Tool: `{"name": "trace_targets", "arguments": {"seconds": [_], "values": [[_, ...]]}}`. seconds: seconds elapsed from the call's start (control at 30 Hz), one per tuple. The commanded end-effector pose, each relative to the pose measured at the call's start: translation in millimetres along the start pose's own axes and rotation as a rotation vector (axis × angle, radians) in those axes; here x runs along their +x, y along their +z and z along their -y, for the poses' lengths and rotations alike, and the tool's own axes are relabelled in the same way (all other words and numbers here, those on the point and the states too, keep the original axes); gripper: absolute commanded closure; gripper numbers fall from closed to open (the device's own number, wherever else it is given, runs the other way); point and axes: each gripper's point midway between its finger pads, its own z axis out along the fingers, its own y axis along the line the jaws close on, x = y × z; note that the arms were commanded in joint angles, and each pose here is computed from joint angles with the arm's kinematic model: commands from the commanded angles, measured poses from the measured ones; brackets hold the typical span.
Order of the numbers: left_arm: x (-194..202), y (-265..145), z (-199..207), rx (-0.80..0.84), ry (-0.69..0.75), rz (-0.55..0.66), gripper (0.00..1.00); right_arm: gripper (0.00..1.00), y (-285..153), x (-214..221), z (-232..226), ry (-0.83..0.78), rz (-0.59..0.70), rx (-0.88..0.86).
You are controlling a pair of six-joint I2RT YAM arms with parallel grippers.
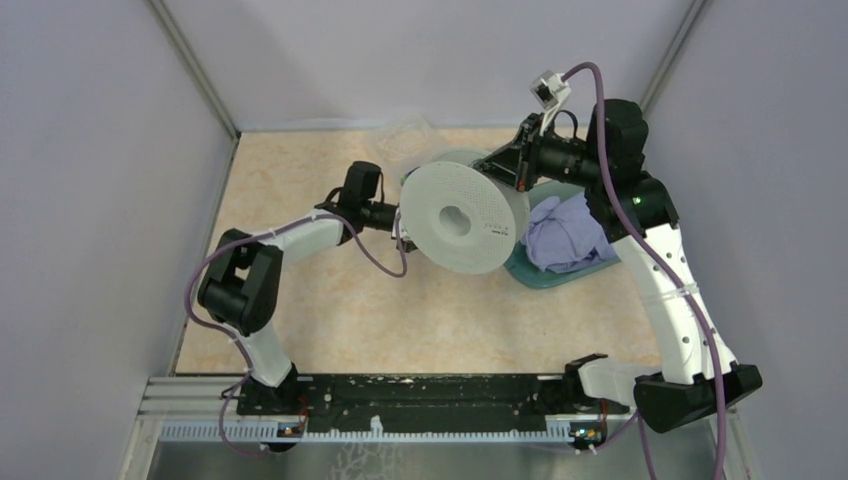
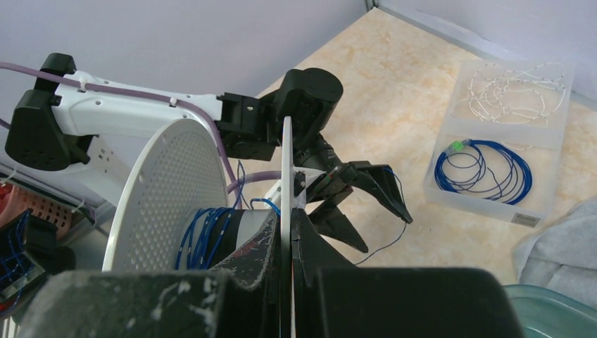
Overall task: Wrap the cables
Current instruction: Wrap the cable around the cable reel.
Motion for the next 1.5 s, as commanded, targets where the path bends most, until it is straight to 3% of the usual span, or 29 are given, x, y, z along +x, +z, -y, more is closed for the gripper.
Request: {"name": "trace_targets", "arguments": {"seconds": [0.0,0.17,0.37,0.7,0.93,1.13,1.3,1.47], "values": [[-12,16,13,0.091,0.016,0.078,0.18,1.00,-10,-25,-20,-0.071,0.087,-0.049],[-20,30,32,0.156,-0.029,0.113,0.26,1.00,-10,-21,-16,-0.073,0.083,-0.035],[-33,37,43,0.183,-0.116,0.176,0.46,1.00,-13,-23,-15,-0.094,0.087,-0.011],[-60,38,74,0.237,-0.198,0.265,0.57,1.00,-15,-24,-11,-0.102,0.095,0.012],[-84,45,80,0.201,-0.235,0.286,0.46,1.00,-16,-24,-9,-0.103,0.099,0.020],[-96,46,71,0.118,-0.350,0.315,0.47,1.00,-17,-24,-8,-0.105,0.099,0.027],[-108,52,80,0.136,-0.379,0.331,0.61,1.00,-19,-25,-6,-0.110,0.102,0.039],[-103,50,90,0.153,-0.355,0.319,0.81,1.00,-22,-28,3,-0.122,0.108,0.100]]}}
